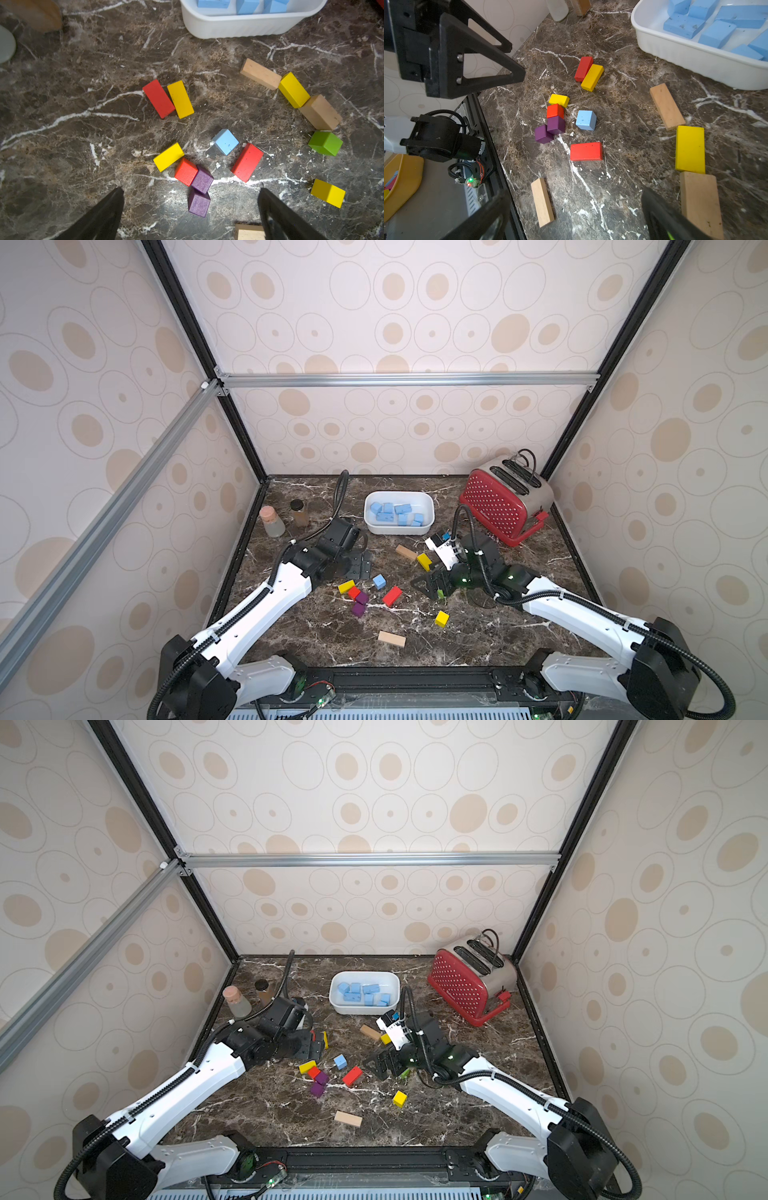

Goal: Pick out the blue building blocks
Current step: Pick up the building block from the center of the board.

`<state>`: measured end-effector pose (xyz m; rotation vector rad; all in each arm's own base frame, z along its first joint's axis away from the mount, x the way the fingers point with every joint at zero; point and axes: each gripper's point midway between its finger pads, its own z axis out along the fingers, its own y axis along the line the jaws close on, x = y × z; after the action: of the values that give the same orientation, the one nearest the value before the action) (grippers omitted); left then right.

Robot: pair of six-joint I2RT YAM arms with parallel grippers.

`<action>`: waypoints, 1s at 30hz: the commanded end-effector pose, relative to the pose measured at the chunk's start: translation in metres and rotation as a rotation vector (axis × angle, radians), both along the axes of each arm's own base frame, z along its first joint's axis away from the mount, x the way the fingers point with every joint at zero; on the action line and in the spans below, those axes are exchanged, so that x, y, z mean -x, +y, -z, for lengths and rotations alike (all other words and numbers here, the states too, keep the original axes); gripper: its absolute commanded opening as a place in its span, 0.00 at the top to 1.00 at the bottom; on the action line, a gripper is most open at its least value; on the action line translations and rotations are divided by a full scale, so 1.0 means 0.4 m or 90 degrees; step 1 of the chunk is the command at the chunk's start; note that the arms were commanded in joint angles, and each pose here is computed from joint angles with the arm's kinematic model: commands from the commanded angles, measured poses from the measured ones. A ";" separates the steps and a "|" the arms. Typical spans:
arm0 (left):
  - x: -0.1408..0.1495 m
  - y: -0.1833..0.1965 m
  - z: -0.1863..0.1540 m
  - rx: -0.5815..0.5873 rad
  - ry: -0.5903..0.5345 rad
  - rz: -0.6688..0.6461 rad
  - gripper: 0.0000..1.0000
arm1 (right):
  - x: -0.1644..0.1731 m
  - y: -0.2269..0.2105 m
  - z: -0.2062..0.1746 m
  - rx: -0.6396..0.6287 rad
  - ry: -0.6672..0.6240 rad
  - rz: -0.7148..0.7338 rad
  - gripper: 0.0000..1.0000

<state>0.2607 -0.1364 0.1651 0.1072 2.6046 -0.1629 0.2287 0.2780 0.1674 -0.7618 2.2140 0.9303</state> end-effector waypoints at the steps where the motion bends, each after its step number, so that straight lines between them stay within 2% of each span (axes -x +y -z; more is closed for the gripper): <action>1: 0.015 0.014 0.003 0.032 0.001 -0.072 0.01 | -0.001 0.001 0.000 0.017 0.004 0.011 0.00; 4: 0.022 0.005 0.020 0.062 0.013 -0.107 0.01 | 0.001 -0.004 0.009 0.025 0.006 0.020 0.00; 10: 0.025 -0.036 0.053 0.061 0.035 -0.133 0.02 | 0.004 -0.017 0.034 0.033 0.013 0.038 0.00; 20: -0.013 -0.128 0.135 0.123 0.098 -0.194 0.06 | 0.008 -0.023 0.072 0.042 0.017 0.039 0.00; 23: -0.041 -0.160 0.135 0.145 0.096 -0.194 0.08 | 0.008 -0.023 0.087 0.046 0.024 0.043 0.00; 30: -0.067 -0.219 0.177 0.162 0.141 -0.190 0.12 | 0.000 -0.024 0.112 0.055 0.032 0.041 0.00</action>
<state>0.2778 -0.2075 0.0862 -0.3731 2.7671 -0.3458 0.2285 0.2682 0.1287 -0.7028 2.3183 0.8388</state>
